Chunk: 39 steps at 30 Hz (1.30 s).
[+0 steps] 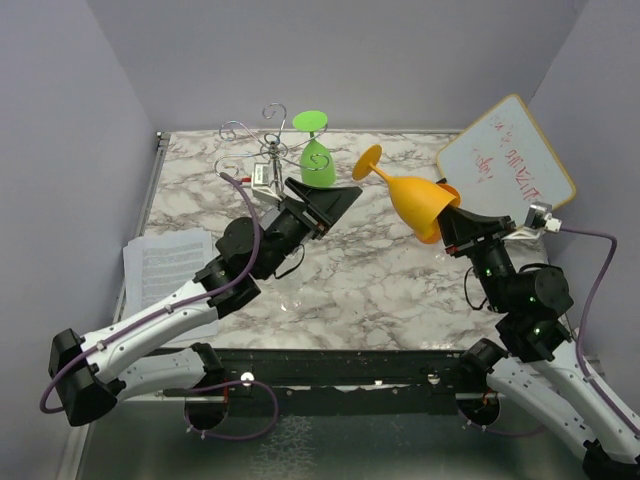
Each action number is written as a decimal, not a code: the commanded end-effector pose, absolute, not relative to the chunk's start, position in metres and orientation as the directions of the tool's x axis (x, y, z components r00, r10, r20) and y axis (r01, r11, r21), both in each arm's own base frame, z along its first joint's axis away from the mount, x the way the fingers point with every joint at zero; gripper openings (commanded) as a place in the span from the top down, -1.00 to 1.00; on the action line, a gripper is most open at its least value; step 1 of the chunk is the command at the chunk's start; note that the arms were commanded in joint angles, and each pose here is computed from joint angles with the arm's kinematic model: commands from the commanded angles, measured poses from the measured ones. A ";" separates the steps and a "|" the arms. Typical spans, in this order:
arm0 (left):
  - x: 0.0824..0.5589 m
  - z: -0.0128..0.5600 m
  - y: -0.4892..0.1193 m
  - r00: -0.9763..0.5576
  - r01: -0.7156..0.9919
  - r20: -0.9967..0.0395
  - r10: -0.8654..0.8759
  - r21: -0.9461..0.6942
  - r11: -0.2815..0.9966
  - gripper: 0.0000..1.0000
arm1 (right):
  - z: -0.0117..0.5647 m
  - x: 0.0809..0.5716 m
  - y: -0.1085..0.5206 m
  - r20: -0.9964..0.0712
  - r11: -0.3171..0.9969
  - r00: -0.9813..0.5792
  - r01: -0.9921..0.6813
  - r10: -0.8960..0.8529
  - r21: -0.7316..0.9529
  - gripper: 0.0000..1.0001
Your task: Place the wine glass upside down on the wine glass rack
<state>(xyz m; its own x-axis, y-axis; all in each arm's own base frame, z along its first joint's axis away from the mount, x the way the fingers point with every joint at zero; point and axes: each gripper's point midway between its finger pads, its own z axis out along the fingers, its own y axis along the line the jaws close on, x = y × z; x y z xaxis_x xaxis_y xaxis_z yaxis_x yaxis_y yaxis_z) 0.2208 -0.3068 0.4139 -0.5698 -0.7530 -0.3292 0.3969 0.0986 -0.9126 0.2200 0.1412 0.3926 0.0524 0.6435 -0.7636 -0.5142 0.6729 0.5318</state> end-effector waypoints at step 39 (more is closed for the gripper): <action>0.228 0.462 -0.358 -0.622 0.513 -0.299 -0.724 -0.854 -0.088 1.00 | 0.392 0.189 0.174 -0.734 0.497 -0.053 -0.703 0.677 0.509 0.99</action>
<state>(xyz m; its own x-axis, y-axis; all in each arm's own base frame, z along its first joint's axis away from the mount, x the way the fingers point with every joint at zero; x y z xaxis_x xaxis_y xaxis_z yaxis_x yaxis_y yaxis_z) 0.2322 -0.3561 0.4463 -0.6465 -0.7230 -0.2434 0.4374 -0.0899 -0.8948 0.2016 0.1619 0.4015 -0.0056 0.7168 -0.6972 -0.6546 0.5244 0.5444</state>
